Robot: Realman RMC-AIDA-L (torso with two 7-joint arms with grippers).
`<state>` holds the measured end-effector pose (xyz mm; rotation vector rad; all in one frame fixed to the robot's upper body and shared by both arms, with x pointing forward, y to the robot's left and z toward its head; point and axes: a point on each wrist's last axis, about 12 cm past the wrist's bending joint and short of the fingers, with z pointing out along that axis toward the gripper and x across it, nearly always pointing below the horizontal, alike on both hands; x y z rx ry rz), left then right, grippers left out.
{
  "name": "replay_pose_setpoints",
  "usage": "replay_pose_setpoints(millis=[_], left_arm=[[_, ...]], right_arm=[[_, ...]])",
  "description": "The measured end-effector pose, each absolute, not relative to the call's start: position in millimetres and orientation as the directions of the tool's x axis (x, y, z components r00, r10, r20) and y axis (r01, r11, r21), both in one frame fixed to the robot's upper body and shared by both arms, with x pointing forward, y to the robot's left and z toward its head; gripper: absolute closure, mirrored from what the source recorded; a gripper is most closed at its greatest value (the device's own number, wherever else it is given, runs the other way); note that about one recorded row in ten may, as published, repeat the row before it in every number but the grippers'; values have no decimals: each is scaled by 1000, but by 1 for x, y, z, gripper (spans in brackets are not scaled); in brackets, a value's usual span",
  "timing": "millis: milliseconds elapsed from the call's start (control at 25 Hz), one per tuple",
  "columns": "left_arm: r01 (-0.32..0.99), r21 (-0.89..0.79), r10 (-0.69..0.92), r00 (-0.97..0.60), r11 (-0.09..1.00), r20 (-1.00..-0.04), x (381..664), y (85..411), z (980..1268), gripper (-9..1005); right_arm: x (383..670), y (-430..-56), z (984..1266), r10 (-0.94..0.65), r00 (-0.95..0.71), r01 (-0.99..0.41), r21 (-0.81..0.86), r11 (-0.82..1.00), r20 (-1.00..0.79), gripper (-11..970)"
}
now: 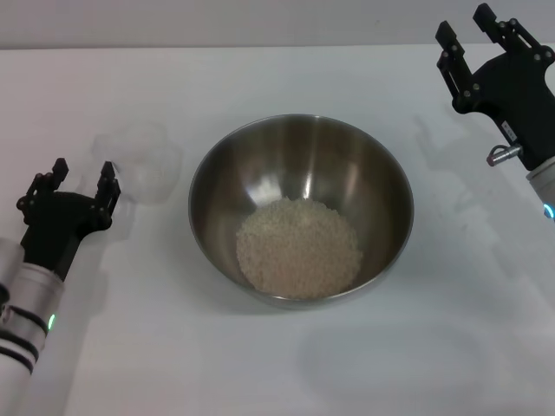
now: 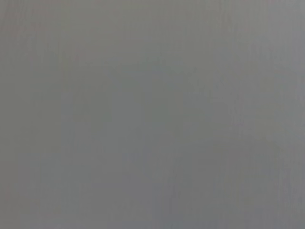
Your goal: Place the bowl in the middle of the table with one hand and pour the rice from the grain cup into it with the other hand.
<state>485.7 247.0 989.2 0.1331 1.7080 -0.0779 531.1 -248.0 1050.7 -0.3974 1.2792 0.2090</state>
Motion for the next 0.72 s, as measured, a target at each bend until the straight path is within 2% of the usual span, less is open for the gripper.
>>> replay_pose_setpoints(millis=[280,320,720], left_arm=[[146,-2,14,-106,989,-994,474,249,989,345],[115,-47,-48,4,992,-999,460,257,998,299],[129,-89,-99,68,988,-993,466,255,1008,289]], right_arm=[[530,-250,1049,-70,276,-365,-172,915,-959,503],[528,-249,1048,-70,272,-365,-171,915,-960,503],[525,-249,1045,-72,264,-375,-171,911,-962,504]])
